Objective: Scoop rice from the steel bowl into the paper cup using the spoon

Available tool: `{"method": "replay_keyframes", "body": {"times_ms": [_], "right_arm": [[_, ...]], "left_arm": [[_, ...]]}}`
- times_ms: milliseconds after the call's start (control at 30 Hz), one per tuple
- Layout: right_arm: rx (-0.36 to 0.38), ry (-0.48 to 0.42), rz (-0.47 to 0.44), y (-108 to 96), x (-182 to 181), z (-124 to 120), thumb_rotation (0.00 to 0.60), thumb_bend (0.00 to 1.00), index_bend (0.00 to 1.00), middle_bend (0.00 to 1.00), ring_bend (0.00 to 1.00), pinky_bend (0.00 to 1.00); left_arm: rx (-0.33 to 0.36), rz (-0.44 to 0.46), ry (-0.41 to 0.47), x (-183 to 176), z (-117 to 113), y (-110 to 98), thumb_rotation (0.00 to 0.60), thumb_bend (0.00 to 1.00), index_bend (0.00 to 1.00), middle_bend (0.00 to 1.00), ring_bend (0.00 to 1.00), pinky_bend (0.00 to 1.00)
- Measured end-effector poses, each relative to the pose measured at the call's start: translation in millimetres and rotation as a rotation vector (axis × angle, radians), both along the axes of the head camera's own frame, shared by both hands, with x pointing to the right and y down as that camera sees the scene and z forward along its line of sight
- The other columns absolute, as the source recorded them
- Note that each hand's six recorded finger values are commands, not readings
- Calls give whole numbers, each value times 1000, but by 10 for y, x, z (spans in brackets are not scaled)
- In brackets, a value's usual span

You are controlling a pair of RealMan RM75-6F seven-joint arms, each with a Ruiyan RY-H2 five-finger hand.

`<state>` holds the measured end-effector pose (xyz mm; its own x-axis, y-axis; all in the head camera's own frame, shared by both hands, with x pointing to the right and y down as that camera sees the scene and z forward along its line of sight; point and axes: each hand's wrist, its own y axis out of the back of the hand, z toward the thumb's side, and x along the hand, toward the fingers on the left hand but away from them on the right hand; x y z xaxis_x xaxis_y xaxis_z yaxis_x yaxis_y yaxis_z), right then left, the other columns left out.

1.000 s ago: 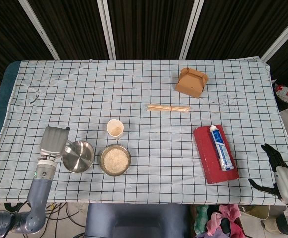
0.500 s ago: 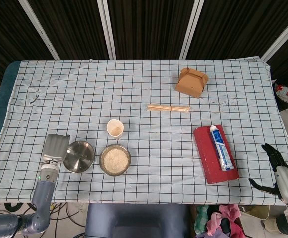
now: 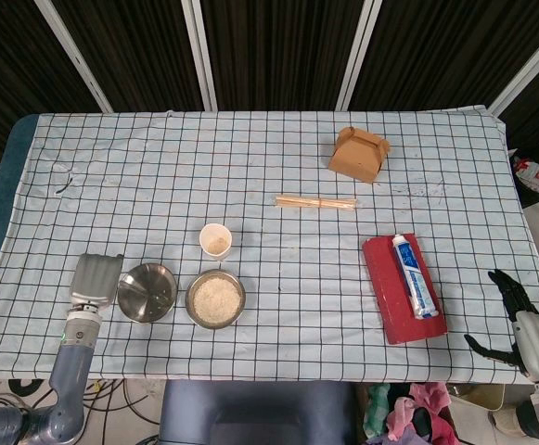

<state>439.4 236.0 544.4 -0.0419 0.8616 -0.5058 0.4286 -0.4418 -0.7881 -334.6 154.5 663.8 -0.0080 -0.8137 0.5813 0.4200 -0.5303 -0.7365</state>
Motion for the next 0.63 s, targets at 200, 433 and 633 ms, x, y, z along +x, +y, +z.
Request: {"method": "replay_keyframes", "body": {"times_ms": [200,433,633], "right_arm": [[1,12,-10,5,0,2,600,163,0,0,0,176],[-1,26,-32,22,-21,12,600,164,0,0,0,176],[3,47,-52,33,-41,22,600,165,0,0,0,176]], "left_arm": [[43,0,61,-68,-187,39,600,130,268,584,635,707],[140,-34,133,-428,-582,213,600,57,30,58,67,122],[231,-47,211,-666,-919,374,600,30,0,0,0,0]]}}
